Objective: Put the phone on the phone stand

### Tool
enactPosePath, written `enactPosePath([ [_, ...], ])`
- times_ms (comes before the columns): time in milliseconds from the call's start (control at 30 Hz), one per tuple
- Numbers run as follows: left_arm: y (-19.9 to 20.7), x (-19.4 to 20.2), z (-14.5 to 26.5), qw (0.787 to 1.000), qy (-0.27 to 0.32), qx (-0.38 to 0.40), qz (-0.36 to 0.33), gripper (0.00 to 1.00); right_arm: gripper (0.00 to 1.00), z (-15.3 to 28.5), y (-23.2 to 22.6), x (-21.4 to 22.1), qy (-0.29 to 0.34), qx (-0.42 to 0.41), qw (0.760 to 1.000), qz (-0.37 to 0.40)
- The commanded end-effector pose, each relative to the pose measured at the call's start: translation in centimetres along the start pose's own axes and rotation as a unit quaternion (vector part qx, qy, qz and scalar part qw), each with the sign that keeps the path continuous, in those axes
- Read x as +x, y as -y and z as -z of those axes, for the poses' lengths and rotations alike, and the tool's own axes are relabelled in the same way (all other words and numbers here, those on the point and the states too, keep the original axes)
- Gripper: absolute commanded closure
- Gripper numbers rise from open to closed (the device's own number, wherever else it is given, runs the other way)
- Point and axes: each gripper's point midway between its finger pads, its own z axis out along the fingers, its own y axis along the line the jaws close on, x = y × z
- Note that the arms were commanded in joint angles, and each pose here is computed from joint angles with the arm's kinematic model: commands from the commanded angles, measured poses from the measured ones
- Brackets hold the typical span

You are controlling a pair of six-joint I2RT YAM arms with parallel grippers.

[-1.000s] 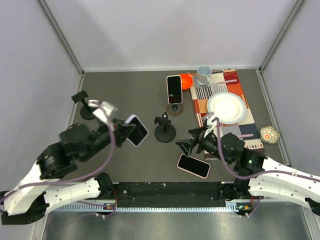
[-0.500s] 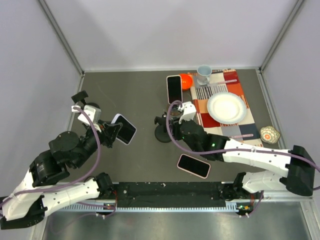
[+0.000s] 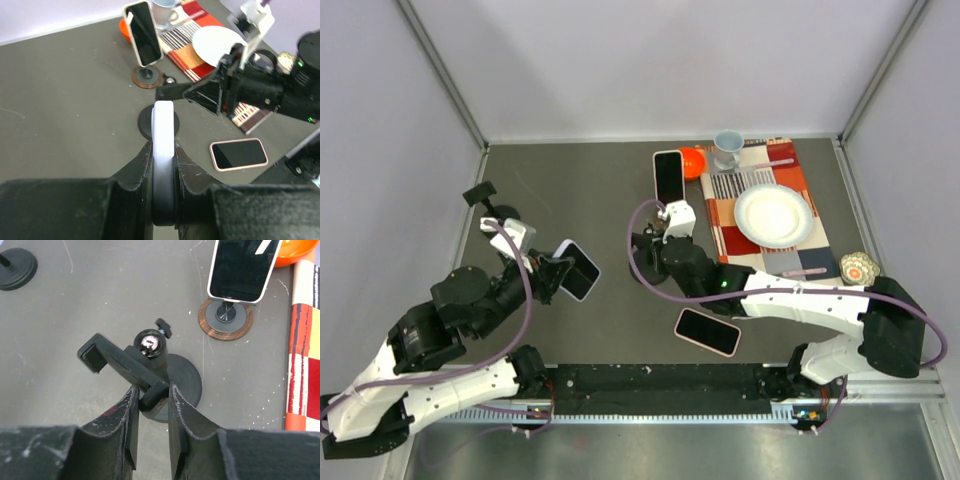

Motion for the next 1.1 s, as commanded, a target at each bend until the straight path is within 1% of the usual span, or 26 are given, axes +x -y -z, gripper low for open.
enactPosePath([
  [0, 4.1, -2.3, -0.5, 0.994, 0.043, 0.105, -0.006, 1.0, 0.88, -0.1, -1.0, -2.3, 0.032, -0.007, 0.999, 0.005],
  [33, 4.8, -2.0, -0.6, 0.992, 0.039, 0.123, -0.016, 1.0, 0.99, -0.1, -1.0, -2.2, 0.032, -0.011, 0.999, 0.017],
  [67, 5.9, -2.1, -0.6, 0.987, 0.038, 0.153, -0.03, 1.0, 1.0, -0.1, -1.3, -1.8, 0.025, -0.027, 0.999, 0.027],
  [133, 7.3, -1.6, -1.3, 0.982, 0.023, 0.18, -0.048, 1.0, 1.0, -0.2, -0.9, -1.6, 0.019, -0.038, 0.998, 0.048],
  [167, 8.2, -1.5, -1.4, 0.977, 0.019, 0.203, -0.061, 1.0, 1.0, 0.1, -1.6, -1.0, 0.005, -0.08, 0.995, 0.055],
  [233, 9.5, -1.3, -2.5, 0.972, 0.007, 0.222, -0.075, 1.0, 1.0, -0.1, -0.6, -1.1, -0.002, -0.106, 0.992, 0.07],
  [267, 9.8, -1.6, -2.9, 0.971, 0.009, 0.225, -0.084, 1.0, 1.0, 0.5, -0.7, -0.9, -0.009, -0.136, 0.988, 0.074],
  [300, 10.8, -0.9, -3.7, 0.966, -0.007, 0.242, -0.091, 1.0, 1.0, 0.7, -0.5, -0.9, -0.016, -0.152, 0.985, 0.084],
  [333, 11.1, -1.2, -4.2, 0.966, -0.004, 0.243, -0.094, 1.0, 1.0, 1.1, -0.7, -0.8, -0.017, -0.175, 0.979, 0.108],
  [400, 11.6, -1.2, -5.5, 0.964, -0.005, 0.243, -0.106, 1.0, 1.0, 1.9, -1.5, -0.7, -0.026, -0.217, 0.968, 0.125],
  [433, 12.0, -1.8, -5.9, 0.964, 0.007, 0.245, -0.107, 1.0, 1.0, 2.1, -1.3, 0.1, -0.047, -0.227, 0.963, 0.141],
  [467, 12.2, -2.0, -6.3, 0.963, 0.014, 0.245, -0.112, 1.0, 1.0, 2.3, -2.0, 0.0, -0.054, -0.255, 0.955, 0.141],
  [500, 12.4, -2.1, -6.9, 0.963, 0.015, 0.243, -0.111, 1.0, 1.0, 2.2, -2.1, 0.3, -0.063, -0.261, 0.953, 0.144],
  [533, 12.4, -2.7, -7.2, 0.963, 0.028, 0.24, -0.12, 1.0, 1.0, 2.1, -2.3, 0.4, -0.066, -0.268, 0.95, 0.143],
  [600, 12.4, -3.1, -7.5, 0.964, 0.036, 0.233, -0.122, 1.0, 1.0, 1.6, -2.2, 0.6, -0.073, -0.266, 0.951, 0.139],
  [633, 11.7, -3.5, -7.7, 0.969, 0.043, 0.213, -0.121, 1.0, 1.0, 1.7, -2.4, 0.4, -0.072, -0.268, 0.951, 0.139],
  [700, 10.9, -3.9, -7.3, 0.972, 0.053, 0.198, -0.117, 1.0, 0.9, 1.8, -2.4, 0.1, -0.069, -0.266, 0.952, 0.134],
  [733, 10.0, -3.9, -7.3, 0.976, 0.055, 0.177, -0.115, 1.0, 0.79, 2.0, -2.5, -0.1, -0.066, -0.271, 0.951, 0.134],
  [767, 9.5, -4.2, -6.6, 0.978, 0.06, 0.169, -0.109, 1.0, 0.73, 2.1, -2.5, -0.3, -0.064, -0.272, 0.951, 0.132],
  [800, 9.0, -4.4, -6.2, 0.979, 0.066, 0.16, -0.105, 1.0, 0.63, 2.2, -2.5, -0.6, -0.061, -0.271, 0.952, 0.128],
  [900, 7.9, -4.8, -5.1, 0.983, 0.082, 0.144, -0.084, 1.0, 0.53, 2.9, -2.2, -0.9, -0.053, -0.271, 0.953, 0.122],
  [1000, 7.4, -5.2, -4.2, 0.983, 0.093, 0.141, -0.069, 1.0, 0.5, 3.9, -1.9, -1.5, -0.034, -0.275, 0.954, 0.113],
  [1033, 7.4, -5.2, -4.1, 0.983, 0.095, 0.141, -0.067, 1.0, 0.5, 4.1, -1.8, -1.0, -0.036, -0.277, 0.954, 0.113],
  [1067, 7.3, -5.3, -4.0, 0.983, 0.097, 0.142, -0.066, 1.0, 0.5, 4.6, -1.7, -1.5, -0.023, -0.28, 0.953, 0.111],
])
